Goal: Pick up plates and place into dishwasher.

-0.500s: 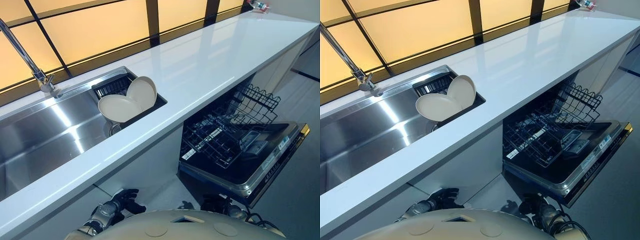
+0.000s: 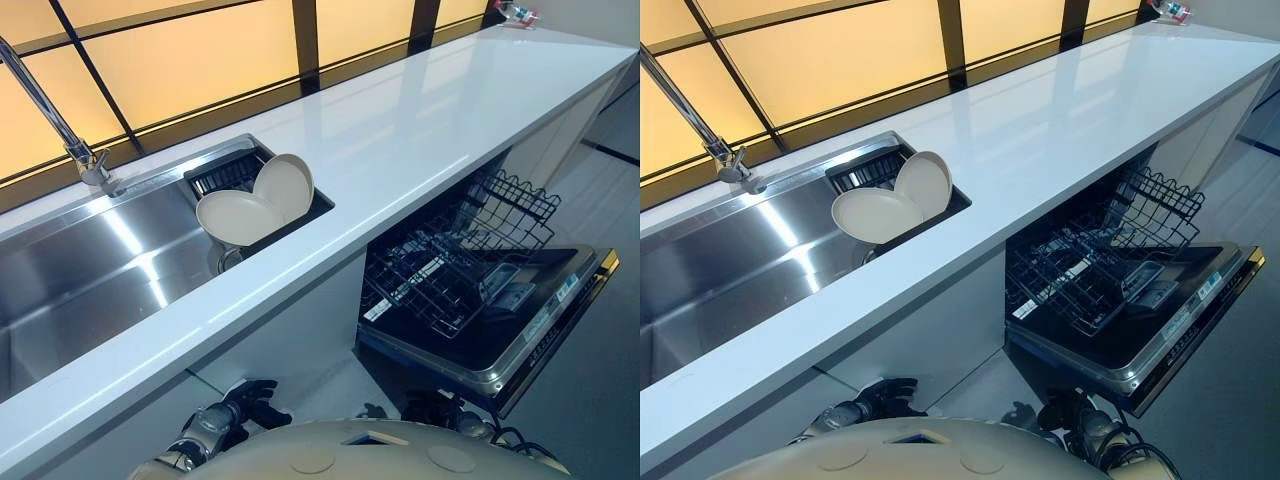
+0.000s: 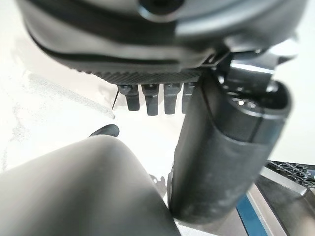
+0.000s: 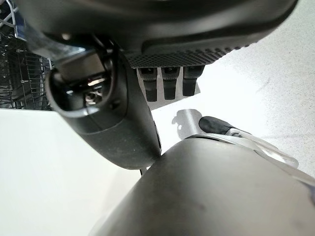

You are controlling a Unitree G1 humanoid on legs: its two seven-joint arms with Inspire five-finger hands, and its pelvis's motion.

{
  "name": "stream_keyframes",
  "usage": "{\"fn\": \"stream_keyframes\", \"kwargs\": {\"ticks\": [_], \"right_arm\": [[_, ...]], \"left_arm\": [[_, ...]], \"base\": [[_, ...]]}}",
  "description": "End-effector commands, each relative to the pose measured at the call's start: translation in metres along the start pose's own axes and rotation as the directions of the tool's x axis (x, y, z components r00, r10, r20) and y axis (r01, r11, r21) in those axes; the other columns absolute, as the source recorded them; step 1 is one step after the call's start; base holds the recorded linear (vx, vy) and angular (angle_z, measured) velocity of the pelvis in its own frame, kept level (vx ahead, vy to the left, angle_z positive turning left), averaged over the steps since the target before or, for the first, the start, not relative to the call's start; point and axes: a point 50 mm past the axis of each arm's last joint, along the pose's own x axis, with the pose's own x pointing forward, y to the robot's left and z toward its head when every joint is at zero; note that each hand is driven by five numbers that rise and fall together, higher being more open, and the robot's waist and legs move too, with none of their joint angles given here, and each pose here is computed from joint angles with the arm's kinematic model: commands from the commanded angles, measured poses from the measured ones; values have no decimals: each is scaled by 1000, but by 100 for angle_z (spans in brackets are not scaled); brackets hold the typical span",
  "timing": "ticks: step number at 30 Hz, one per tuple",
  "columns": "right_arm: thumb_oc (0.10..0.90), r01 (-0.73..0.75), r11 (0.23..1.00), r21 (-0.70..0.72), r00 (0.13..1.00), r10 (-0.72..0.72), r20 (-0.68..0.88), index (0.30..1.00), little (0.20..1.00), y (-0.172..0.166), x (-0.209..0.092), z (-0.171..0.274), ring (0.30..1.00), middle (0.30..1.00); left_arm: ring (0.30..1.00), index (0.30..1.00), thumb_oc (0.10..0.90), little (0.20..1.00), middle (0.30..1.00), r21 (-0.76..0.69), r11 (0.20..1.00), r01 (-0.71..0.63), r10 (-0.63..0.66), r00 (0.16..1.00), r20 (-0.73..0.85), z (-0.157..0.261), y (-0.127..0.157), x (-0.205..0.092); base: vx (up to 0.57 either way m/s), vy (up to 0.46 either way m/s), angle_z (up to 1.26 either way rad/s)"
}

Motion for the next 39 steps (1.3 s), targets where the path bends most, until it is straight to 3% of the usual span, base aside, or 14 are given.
{"fn": "stream_keyframes", "kwargs": {"ticks": [1, 6, 9, 11, 12, 14, 19, 22, 24, 28, 32, 34, 36, 39], "right_arm": [[800, -29, 999, -27, 999, 29, 19, 900, 900, 5, 3, 15, 900, 900], [800, -32, 999, -35, 999, 33, 19, 900, 900, 5, 4, 17, 900, 900], [800, -33, 999, -40, 999, 34, 21, 900, 900, 2, 4, 19, 900, 900], [800, -33, 999, -40, 999, 34, 23, 900, 900, 1, 4, 20, 900, 900], [800, -35, 999, -41, 999, 36, 28, 900, 900, 0, 4, 23, 900, 900], [800, -36, 998, -47, 999, 38, 32, 900, 900, -2, 4, 25, 900, 900], [800, -34, 998, -54, 999, 36, 40, 900, 900, -1, 4, 25, 900, 900], [800, -24, 999, -35, 999, 26, 38, 900, 900, -2, 4, 25, 900, 900], [800, -20, 1000, -22, 999, 20, 33, 900, 900, -4, 4, 23, 900, 900], [800, -25, 999, -27, 999, 25, 25, 900, 900, 3, 3, 17, 900, 900], [800, -33, 999, -42, 999, 34, 23, 900, 900, 16, 4, 15, 900, 900], [800, -41, 998, -57, 999, 43, 26, 900, 900, 22, 4, 15, 900, 900], [800, -47, 997, -67, 998, 49, 27, 900, 900, 27, 4, 16, 900, 900], [800, -53, 995, -79, 998, 55, 25, 900, 900, 31, 5, 18, 900, 900]], "left_arm": [[900, 900, 800, 900, 900, 43, 999, 30, -29, 999, -13, 2, 5, 1], [900, 900, 800, 900, 900, 45, 998, 45, -53, 978, 201, 34, 4, 1], [900, 900, 800, 900, 900, 119, 991, 66, -109, 909, 402, 81, 5, -5], [900, 900, 800, 900, 900, 146, 986, 76, -133, 891, 434, 91, 4, -7], [900, 900, 800, 900, 900, 274, 957, 94, -232, 817, 528, 123, -5, -17], [900, 900, 800, 900, 900, 397, 917, 22, -276, 755, 595, 149, -10, -30], [900, 900, 800, 900, 900, 475, 880, -16, -386, 562, 732, 214, -10, -76], [900, 900, 800, 900, 900, 543, 830, 128, -552, 330, 766, 259, -21, -133], [900, 900, 800, 900, 900, 613, 750, 250, -655, 145, 742, 274, -33, -168], [900, 900, 800, 900, 900, 722, 571, 390, -712, -203, 672, 286, -45, -224], [900, 900, 800, 900, 900, 793, 407, 453, -637, -482, 602, 288, -50, -266], [900, 900, 800, 900, 900, 811, 294, 505, -527, -623, 579, 290, -50, -285], [900, 900, 800, 900, 900, 820, 238, 521, -437, -696, 570, 290, -48, -295], [900, 900, 800, 900, 900, 800, 187, 570, -326, -732, 598, 292, -42, -301]], "base": [[0, 0, 0], [0, 0, 0], [0, 0, 0], [-11, -4, 2], [0, 0, 0], [0, 0, 0], [0, 0, 0], [-10, -1, 4], [4, -6, 10], [5, -6, 5], [0, 0, 0], [0, 0, 0], [0, 0, 0], [0, 0, 0]]}}
